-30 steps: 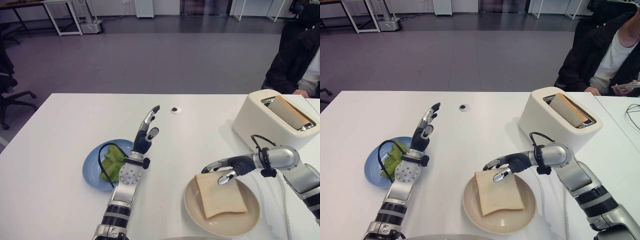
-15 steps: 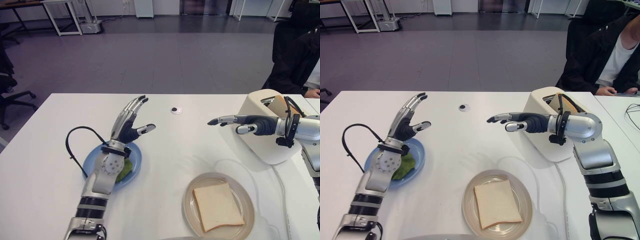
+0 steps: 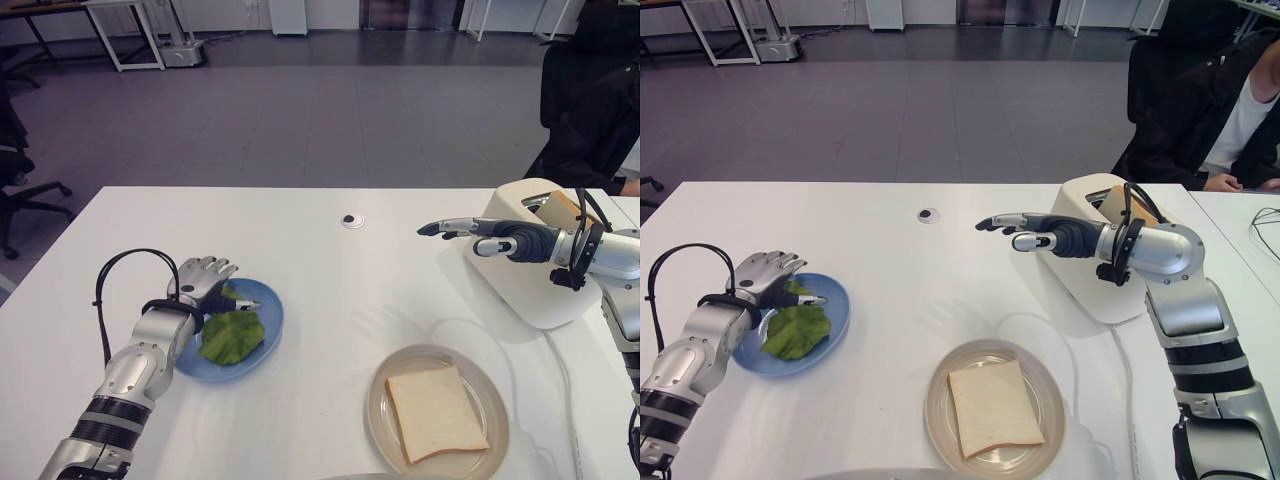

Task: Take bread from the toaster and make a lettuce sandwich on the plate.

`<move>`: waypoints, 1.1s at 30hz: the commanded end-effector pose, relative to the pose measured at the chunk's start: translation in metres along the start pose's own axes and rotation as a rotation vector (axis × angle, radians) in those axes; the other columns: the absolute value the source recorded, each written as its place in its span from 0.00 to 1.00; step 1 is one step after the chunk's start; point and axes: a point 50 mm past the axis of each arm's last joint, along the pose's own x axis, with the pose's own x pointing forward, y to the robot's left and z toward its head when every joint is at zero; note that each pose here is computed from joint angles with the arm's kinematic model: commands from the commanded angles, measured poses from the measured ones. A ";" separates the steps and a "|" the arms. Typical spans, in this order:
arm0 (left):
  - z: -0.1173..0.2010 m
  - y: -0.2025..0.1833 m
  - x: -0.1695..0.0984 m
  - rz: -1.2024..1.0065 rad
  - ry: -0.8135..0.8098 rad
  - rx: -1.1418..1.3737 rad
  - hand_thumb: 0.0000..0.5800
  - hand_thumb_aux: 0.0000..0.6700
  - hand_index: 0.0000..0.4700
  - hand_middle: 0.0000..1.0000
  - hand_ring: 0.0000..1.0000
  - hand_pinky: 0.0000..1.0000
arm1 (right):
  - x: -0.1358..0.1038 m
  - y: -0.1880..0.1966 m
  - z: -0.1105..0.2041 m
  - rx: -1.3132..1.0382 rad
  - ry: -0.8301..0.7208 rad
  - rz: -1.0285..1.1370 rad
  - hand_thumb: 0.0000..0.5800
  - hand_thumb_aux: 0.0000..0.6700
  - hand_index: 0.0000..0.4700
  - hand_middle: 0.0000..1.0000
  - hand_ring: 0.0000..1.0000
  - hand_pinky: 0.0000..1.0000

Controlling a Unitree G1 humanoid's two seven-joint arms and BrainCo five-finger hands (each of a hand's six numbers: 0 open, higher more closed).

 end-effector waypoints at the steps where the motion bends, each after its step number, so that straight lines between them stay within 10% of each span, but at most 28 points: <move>1: 0.005 -0.007 -0.010 -0.118 -0.071 0.032 0.00 0.00 0.00 0.00 0.00 0.00 | -0.003 0.002 -0.005 0.003 0.033 -0.004 0.00 0.00 0.00 0.00 0.00 0.00; 18: 0.009 0.050 -0.026 0.153 -0.088 0.074 0.00 0.00 0.00 0.00 0.00 0.00 | -0.003 0.008 -0.011 0.012 0.066 0.017 0.00 0.00 0.00 0.00 0.00 0.00; 33: 0.001 0.029 -0.062 -0.204 -0.111 0.117 0.00 0.00 0.00 0.00 0.00 0.00 | -0.007 0.013 -0.015 0.026 0.089 0.023 0.00 0.00 0.00 0.00 0.00 0.00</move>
